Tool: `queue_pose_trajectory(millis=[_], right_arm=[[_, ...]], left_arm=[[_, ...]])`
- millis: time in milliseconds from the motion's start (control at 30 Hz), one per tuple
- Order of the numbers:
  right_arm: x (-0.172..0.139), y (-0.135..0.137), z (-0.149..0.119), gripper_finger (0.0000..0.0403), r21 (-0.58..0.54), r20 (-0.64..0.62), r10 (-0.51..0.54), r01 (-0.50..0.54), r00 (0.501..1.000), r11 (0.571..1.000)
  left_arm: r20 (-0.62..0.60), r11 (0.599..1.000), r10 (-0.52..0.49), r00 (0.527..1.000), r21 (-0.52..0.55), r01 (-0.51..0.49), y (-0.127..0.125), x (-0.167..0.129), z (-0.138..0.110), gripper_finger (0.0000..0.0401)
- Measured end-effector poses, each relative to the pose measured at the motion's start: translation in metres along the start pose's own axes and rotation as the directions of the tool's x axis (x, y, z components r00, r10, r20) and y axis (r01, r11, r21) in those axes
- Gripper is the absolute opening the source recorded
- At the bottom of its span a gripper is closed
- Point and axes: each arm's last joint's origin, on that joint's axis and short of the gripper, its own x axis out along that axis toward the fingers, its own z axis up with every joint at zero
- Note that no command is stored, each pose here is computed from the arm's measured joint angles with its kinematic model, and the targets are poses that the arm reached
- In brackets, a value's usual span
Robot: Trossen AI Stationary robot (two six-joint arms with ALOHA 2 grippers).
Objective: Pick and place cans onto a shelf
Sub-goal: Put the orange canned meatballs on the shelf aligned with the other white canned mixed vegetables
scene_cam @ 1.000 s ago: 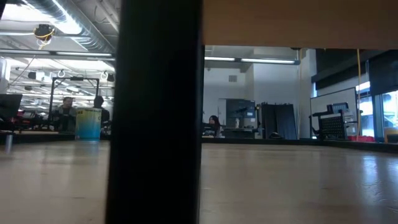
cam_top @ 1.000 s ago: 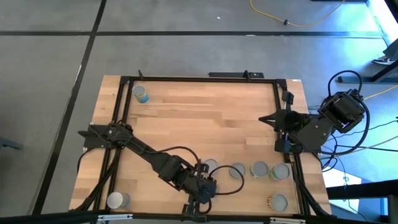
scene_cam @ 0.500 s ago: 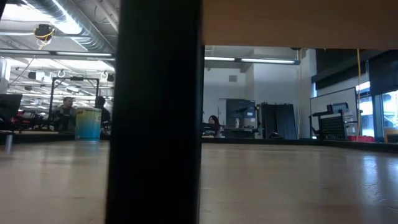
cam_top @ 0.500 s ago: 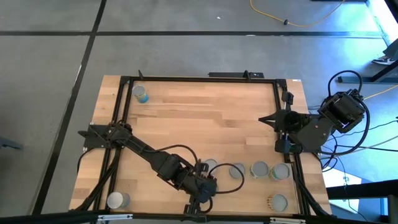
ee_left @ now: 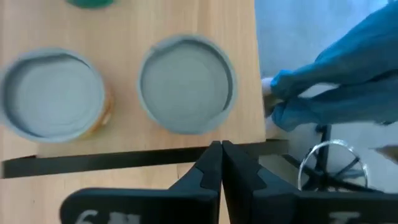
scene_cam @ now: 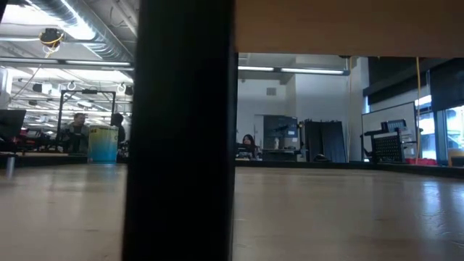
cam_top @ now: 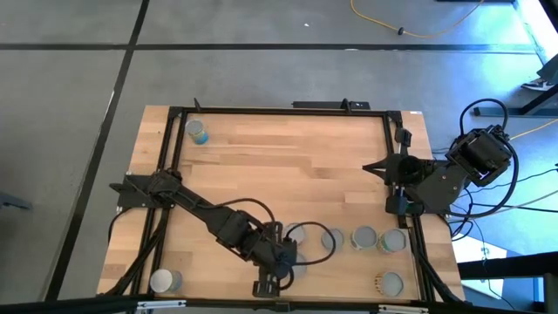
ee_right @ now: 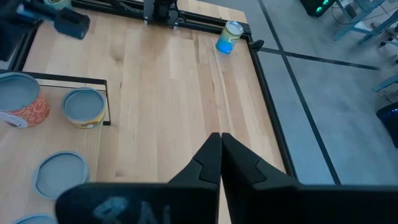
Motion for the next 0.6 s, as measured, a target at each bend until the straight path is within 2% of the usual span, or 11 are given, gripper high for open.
queue_pose_trajectory(millis=[300,600], right_arm=[[0.0,0.0,0.001,0.001,0.008,0.007,0.003,-0.003,1.0,1.0],[0.0,0.0,0.001,0.001,0.008,0.007,0.003,-0.003,1.0,1.0]], left_arm=[[0.001,0.995,0.098,0.995,0.021,-0.098,0.008,0.0,-0.001,0.0001],[-0.023,0.992,0.121,0.992,0.027,-0.121,0.022,0.008,0.005,0.0]])
